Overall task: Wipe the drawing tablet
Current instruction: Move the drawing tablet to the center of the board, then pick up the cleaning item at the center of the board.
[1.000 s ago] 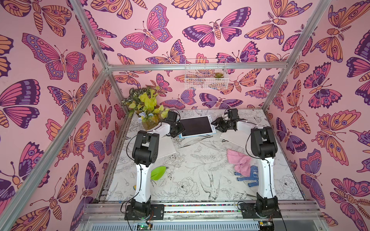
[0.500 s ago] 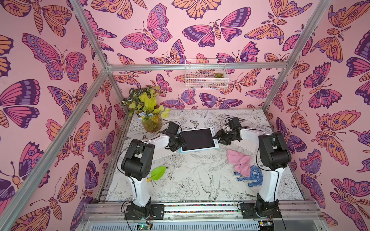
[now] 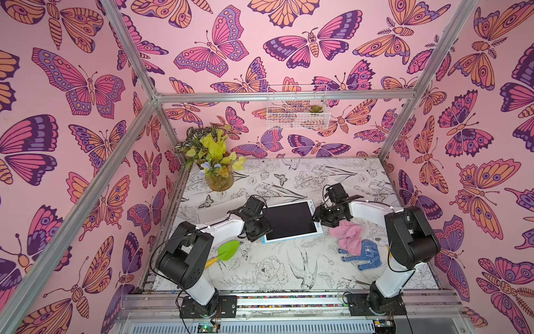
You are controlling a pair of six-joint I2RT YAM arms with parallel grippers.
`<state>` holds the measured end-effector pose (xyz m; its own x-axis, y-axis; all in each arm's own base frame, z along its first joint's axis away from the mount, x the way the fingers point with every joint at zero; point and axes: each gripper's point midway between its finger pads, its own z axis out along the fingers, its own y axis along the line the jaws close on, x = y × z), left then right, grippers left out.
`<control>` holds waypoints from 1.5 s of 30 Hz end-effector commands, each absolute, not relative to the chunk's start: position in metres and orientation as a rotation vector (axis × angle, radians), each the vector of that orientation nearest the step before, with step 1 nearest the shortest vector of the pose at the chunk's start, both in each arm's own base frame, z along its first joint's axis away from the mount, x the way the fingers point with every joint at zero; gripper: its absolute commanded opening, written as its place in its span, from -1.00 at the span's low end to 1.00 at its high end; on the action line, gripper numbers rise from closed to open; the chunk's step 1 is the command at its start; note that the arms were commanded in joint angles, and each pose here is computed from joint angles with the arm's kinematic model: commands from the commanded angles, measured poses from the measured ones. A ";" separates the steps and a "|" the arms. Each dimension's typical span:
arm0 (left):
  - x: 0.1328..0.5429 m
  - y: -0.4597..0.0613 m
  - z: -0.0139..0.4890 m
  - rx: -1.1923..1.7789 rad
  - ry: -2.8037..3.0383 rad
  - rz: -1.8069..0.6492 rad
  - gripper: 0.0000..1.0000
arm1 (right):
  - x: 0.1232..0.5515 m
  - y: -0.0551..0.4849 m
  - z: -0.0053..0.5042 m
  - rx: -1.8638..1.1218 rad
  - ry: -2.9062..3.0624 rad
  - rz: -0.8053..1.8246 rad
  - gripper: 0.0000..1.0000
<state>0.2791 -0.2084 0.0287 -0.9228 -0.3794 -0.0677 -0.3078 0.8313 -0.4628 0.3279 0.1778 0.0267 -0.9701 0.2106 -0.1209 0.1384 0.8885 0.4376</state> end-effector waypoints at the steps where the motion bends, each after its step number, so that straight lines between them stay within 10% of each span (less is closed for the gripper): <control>1: 0.233 -0.213 0.004 -0.604 3.009 -0.723 0.33 | 0.282 0.204 0.019 0.162 3.028 0.717 0.14; 19: 0.213 -0.181 0.015 -0.547 3.021 -0.521 0.36 | 0.266 0.244 0.027 0.001 3.035 0.713 0.14; 30: 0.225 -0.186 0.045 -0.522 2.958 -0.563 0.42 | 0.284 0.148 0.121 0.084 2.687 0.140 0.22; 37: 0.229 -0.190 0.054 -0.484 2.942 -0.586 0.43 | 0.248 0.048 0.149 0.439 2.463 -0.246 0.70; 45: 0.236 -0.196 0.070 -0.366 2.918 -0.611 0.44 | 0.246 0.037 0.109 0.583 2.566 -0.093 0.85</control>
<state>0.2391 -0.1948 0.0632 -0.9463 -0.3149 -0.0738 -0.2576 0.8718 -0.4166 0.2418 0.0326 0.1168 -0.7777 0.3603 -0.5151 0.4163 0.9092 0.0075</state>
